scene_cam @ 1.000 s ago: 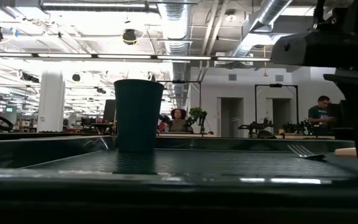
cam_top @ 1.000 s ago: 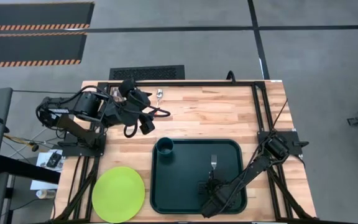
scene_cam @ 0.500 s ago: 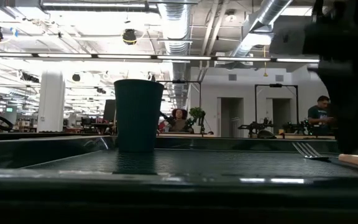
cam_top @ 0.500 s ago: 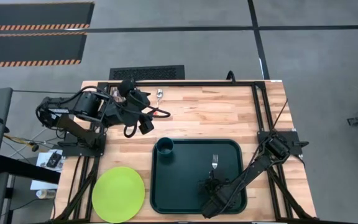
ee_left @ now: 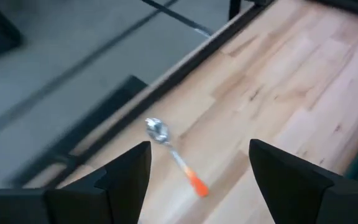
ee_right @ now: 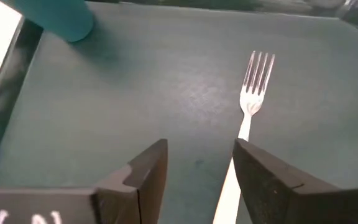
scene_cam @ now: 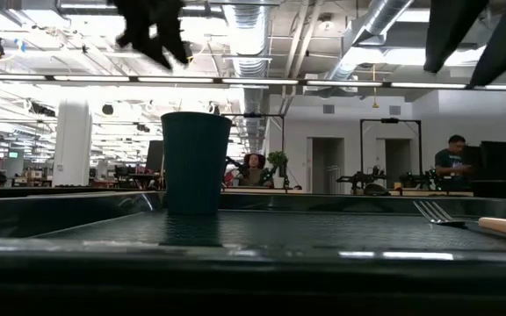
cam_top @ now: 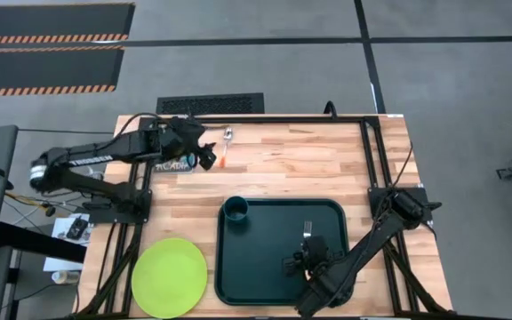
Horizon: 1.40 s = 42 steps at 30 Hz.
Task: Pick and place plate/cup/fork/spoon on tray
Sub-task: Put the orange spoon on the black tray to the right of the light orange fork
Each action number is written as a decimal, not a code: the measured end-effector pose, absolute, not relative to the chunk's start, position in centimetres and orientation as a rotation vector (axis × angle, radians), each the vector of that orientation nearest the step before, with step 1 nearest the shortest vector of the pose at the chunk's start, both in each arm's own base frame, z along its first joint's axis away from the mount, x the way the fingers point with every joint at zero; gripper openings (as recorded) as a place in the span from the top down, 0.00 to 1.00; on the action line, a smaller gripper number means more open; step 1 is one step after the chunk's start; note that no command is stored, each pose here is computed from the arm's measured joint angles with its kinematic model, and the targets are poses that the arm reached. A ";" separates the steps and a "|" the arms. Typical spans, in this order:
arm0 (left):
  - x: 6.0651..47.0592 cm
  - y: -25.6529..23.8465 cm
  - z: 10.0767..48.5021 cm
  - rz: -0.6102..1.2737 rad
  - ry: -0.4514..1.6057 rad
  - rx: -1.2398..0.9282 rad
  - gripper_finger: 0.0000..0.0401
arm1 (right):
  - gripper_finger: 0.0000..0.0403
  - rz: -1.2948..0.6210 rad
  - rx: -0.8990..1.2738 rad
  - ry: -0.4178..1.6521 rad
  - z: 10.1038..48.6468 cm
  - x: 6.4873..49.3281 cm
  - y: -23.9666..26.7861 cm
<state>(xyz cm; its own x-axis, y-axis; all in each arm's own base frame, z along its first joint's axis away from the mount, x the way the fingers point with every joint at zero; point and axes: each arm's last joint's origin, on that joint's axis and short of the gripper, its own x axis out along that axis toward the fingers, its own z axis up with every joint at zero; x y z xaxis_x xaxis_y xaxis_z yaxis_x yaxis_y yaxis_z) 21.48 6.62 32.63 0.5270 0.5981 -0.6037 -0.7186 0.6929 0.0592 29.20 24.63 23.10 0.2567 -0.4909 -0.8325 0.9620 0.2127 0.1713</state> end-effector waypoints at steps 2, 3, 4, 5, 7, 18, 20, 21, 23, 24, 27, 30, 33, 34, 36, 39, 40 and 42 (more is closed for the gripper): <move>20.8 8.7 30.2 0.820 0.595 -0.277 0.37 | 0.50 -1.132 0.790 0.734 23.6 29.2 24.7; 20.4 9.8 29.0 0.845 0.590 -0.304 0.37 | 0.50 -1.123 0.786 0.739 23.8 29.3 24.7; 20.1 10.7 28.0 0.860 0.590 -0.332 0.38 | 0.51 -1.114 0.780 0.744 24.0 29.3 24.7; 19.8 11.7 27.0 0.868 0.593 -0.364 0.39 | 0.51 -1.108 0.776 0.747 24.1 29.4 24.8; 19.5 13.4 25.3 0.836 0.593 -0.447 0.39 | 0.51 -1.096 0.767 0.745 24.3 29.5 24.7; 23.5 17.2 18.0 0.746 0.819 -0.597 0.40 | 0.52 -1.104 0.743 0.755 24.3 30.2 23.9; 24.4 17.4 17.0 0.741 0.836 -0.597 0.40 | 0.53 -1.104 0.739 0.756 24.3 30.2 23.9; 24.6 17.5 16.6 0.743 0.839 -0.595 0.40 | 0.53 -1.105 0.737 0.757 24.3 30.2 23.9; 25.1 17.7 16.0 0.750 0.837 -0.590 0.40 | 0.54 -1.104 0.737 0.757 24.3 30.1 23.9; 25.3 17.7 15.8 0.762 0.835 -0.583 0.40 | 0.54 -1.104 0.735 0.758 24.3 30.1 23.9; 25.5 18.0 15.1 0.817 0.842 -0.568 0.40 | 0.55 -1.105 0.734 0.758 24.3 30.1 23.9; 25.6 18.2 14.3 0.823 0.858 -0.566 0.41 | 0.55 -1.104 0.732 0.760 24.3 30.1 23.9; 26.0 18.0 13.5 0.813 0.879 -0.566 0.42 | 0.55 -1.096 0.718 0.768 24.3 30.1 23.9; 26.2 18.0 13.2 0.812 0.877 -0.566 0.43 | 0.55 -1.095 0.715 0.770 24.3 30.1 23.9; 26.5 17.8 12.8 0.808 0.878 -0.558 0.45 | 0.55 -1.093 0.712 0.771 24.3 30.1 23.9; 26.8 17.7 12.3 0.830 0.888 -0.541 0.49 | 0.55 -1.089 0.703 0.777 24.3 30.2 23.8; 26.8 17.7 12.2 0.842 0.892 -0.540 0.51 | 0.56 -1.087 0.704 0.777 24.3 30.1 23.9; 26.7 17.7 12.0 0.871 0.899 -0.546 0.57 | 0.56 -1.085 0.706 0.776 24.3 30.2 23.9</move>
